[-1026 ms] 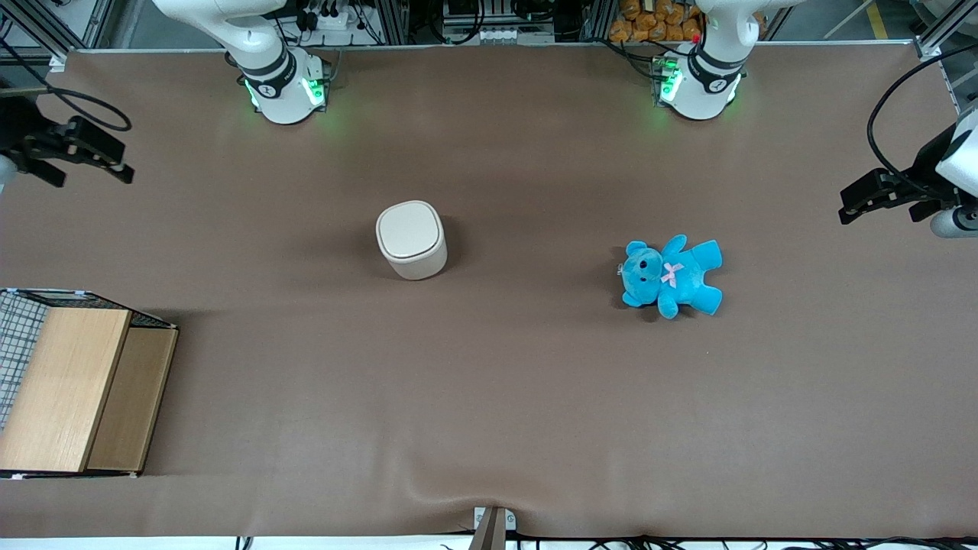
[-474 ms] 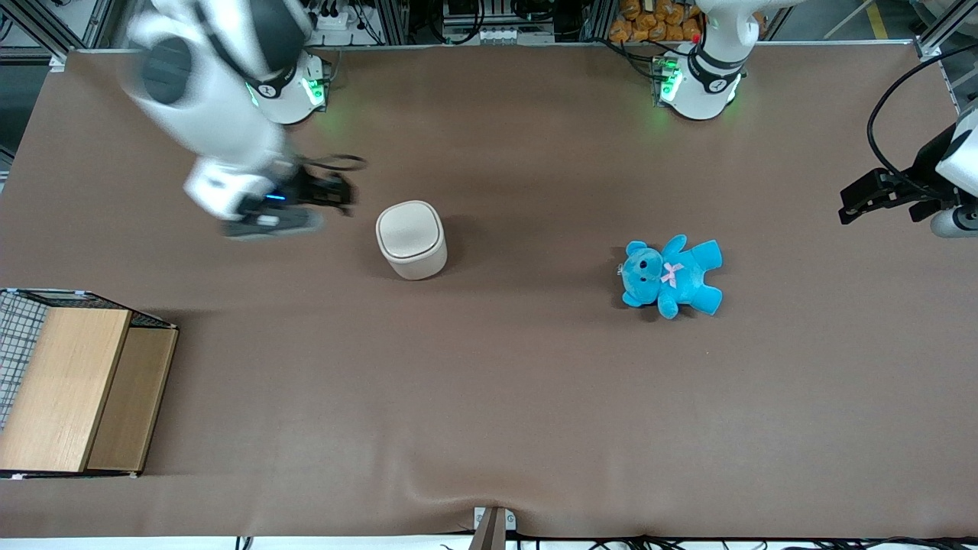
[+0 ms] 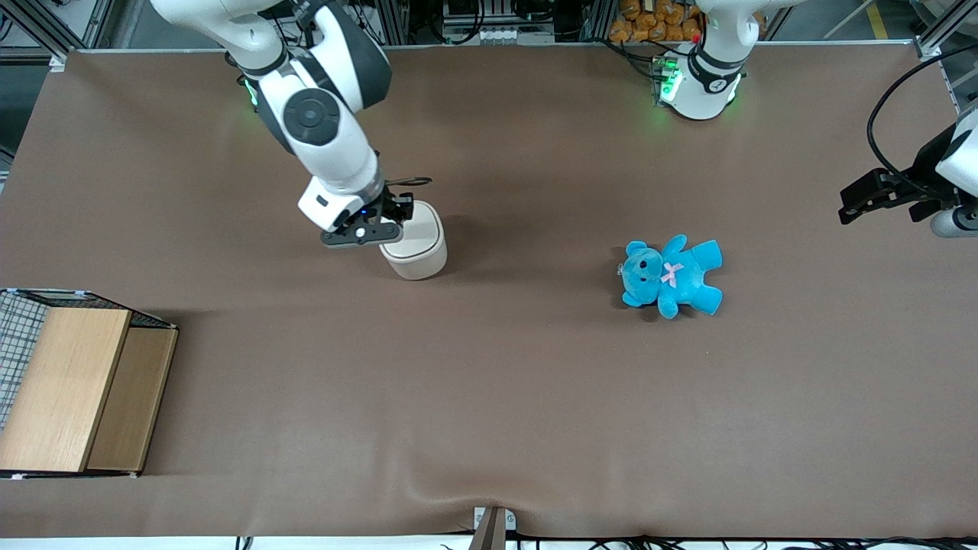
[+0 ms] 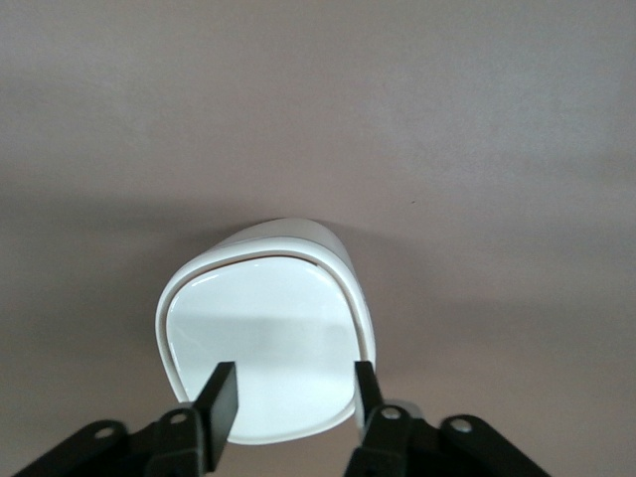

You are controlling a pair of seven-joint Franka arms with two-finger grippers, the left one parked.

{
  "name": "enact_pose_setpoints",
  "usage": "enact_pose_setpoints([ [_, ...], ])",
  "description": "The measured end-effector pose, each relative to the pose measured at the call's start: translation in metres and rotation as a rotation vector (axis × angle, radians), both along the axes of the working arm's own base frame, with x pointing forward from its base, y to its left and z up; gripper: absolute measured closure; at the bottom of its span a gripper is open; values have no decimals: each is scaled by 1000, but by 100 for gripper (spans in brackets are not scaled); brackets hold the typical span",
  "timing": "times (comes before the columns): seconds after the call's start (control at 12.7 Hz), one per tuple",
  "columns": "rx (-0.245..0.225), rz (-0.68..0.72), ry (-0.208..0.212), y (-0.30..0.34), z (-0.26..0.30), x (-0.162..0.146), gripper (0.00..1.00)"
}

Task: Open trash can with right arm
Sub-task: 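Move the right gripper over the white trash can's lid, then close the right gripper on the lid and lift it off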

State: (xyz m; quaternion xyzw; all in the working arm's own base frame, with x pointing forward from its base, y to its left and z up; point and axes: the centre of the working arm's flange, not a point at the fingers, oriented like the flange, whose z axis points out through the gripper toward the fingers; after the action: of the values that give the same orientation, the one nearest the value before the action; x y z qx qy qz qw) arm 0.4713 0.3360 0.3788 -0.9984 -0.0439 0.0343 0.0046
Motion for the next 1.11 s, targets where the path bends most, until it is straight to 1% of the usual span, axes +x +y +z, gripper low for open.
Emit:
enact_pose_setpoints([
  [0.16, -17, 15, 2, 15, -15, -8, 74],
  [0.24, -20, 18, 6, 18, -19, -10, 74],
  [0.32, -22, 16, 9, 18, -20, -10, 84],
  [0.39, -24, 9, 10, 16, -21, -9, 97],
  [0.47, -29, 2, 15, 14, -22, -8, 99],
  [0.79, -72, 10, 26, 3, -36, -11, 99],
  [1.11, -83, 11, 32, -1, -42, -12, 99],
])
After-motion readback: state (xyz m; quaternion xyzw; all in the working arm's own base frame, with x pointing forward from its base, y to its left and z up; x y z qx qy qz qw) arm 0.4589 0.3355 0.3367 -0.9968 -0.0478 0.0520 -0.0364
